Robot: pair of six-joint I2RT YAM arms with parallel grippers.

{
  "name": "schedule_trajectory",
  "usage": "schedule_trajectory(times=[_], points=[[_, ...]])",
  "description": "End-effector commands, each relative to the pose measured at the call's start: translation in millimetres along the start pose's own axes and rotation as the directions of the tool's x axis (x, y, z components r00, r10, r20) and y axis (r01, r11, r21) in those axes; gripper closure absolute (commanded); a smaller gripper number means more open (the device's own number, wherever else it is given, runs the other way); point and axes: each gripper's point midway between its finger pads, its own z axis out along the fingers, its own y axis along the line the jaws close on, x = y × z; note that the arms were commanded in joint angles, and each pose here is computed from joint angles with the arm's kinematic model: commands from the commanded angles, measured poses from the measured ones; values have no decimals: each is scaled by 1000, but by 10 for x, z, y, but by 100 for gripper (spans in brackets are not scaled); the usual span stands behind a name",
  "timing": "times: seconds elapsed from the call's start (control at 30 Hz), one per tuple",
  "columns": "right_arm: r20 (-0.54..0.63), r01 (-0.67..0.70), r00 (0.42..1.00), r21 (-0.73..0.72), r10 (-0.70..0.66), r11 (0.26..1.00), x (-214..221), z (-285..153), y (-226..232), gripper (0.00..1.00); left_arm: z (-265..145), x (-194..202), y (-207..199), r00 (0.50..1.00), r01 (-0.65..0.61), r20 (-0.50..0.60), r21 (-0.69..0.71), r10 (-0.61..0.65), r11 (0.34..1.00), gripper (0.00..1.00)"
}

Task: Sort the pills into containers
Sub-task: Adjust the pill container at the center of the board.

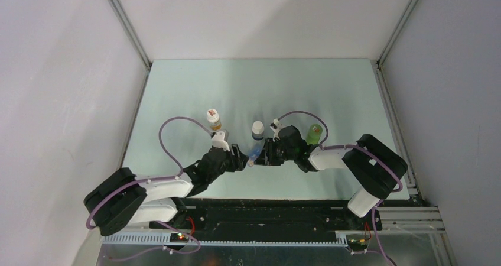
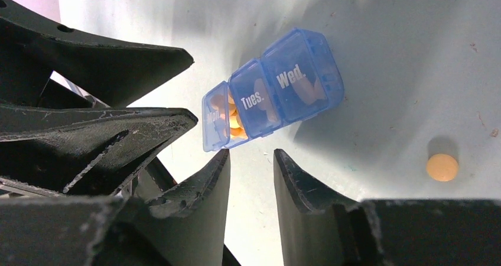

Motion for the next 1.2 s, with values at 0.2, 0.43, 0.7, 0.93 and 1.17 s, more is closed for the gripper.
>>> schedule_trajectory(times=[0.2,0.43,0.7,0.93,1.17], points=[[18,35,999,-98,-33,995,-124,-28,273,80,138,3,-199,1000,-22,-11,75,23,997,42],[30,27,999,-115,-24,993,-162,-38,313,78,191,140,-157,999,-11,-51,70,15,998,45],[60,2,998,-58,2,998,-223,16,160,69,187,278,-44,996,-9,-85,40,12,999,50],[80,-12,997,-2,13,1000,-263,16,28,76,208,361,8,994,-4,-110,22,6,1000,55],[79,-14,997,38,11,999,-249,37,-62,77,209,428,68,992,-3,-128,3,3,1000,61]])
